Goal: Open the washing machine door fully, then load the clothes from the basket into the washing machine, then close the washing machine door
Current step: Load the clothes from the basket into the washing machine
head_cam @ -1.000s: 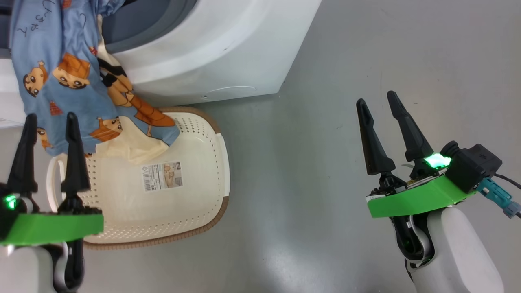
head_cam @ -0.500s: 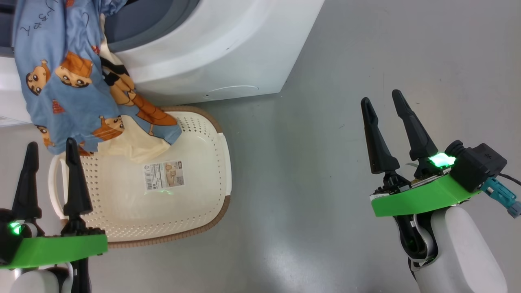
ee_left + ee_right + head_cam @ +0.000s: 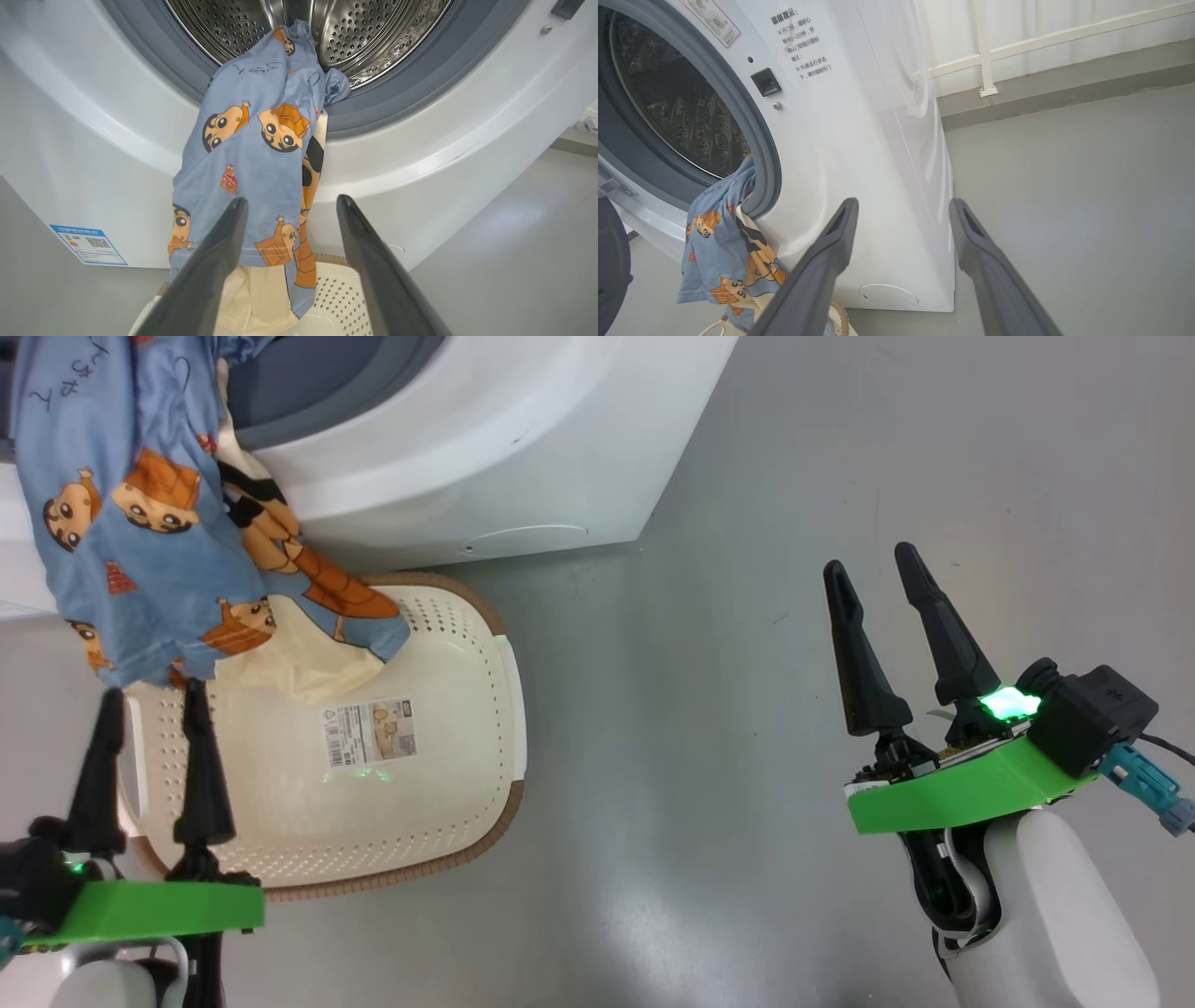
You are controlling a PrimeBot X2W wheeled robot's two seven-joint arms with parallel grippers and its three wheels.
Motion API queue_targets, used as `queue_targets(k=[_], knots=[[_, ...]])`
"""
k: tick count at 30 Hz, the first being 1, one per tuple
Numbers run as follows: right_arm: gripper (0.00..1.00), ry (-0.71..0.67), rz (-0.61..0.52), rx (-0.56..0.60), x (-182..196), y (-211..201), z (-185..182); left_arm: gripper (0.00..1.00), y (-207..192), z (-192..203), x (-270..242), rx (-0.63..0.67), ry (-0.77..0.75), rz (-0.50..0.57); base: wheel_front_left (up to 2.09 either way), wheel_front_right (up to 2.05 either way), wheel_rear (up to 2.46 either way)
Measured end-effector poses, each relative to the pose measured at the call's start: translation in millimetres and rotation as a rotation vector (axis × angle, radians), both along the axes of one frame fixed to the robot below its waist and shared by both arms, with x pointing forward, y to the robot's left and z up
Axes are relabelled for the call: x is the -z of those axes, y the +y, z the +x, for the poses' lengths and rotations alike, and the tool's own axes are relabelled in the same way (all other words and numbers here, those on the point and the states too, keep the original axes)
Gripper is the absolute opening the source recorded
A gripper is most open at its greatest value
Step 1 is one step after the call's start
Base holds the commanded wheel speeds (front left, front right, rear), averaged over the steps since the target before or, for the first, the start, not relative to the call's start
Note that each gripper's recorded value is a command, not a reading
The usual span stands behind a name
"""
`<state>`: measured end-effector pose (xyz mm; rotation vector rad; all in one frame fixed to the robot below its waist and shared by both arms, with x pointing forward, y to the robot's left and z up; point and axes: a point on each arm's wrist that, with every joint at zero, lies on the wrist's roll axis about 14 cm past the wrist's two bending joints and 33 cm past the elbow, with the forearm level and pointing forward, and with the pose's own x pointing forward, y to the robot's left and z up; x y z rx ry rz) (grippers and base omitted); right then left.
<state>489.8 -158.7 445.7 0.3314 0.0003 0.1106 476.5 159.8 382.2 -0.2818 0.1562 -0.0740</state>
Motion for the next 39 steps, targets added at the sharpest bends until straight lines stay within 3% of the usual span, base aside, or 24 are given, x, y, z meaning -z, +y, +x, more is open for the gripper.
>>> queue_targets(k=[5, 12, 27, 39], knots=[[1.0, 0.013, 0.006, -0.001, 6, 2, 1, 1.0, -3, -2, 28, 0.037, 0.086, 0.0, 0.0, 0.0, 0.0], [1.0, 0.035, 0.007, 0.001, 16, 2, 2, 1.0, -3, 24, 69, 0.061, 0.205, -0.036, 0.0, 0.0, 0.0], [1.0, 0.056, -0.021, 0.042, 25, -16, 2, 1.0, -20, 61, 120, 0.187, 0.365, 0.036, 0.0, 0.0, 0.0], [1.0, 0.096, -0.047, 0.071, 42, -28, -1, 1.0, -24, 109, 125, 0.212, 0.341, 0.071, 0.0, 0.0, 0.0]])
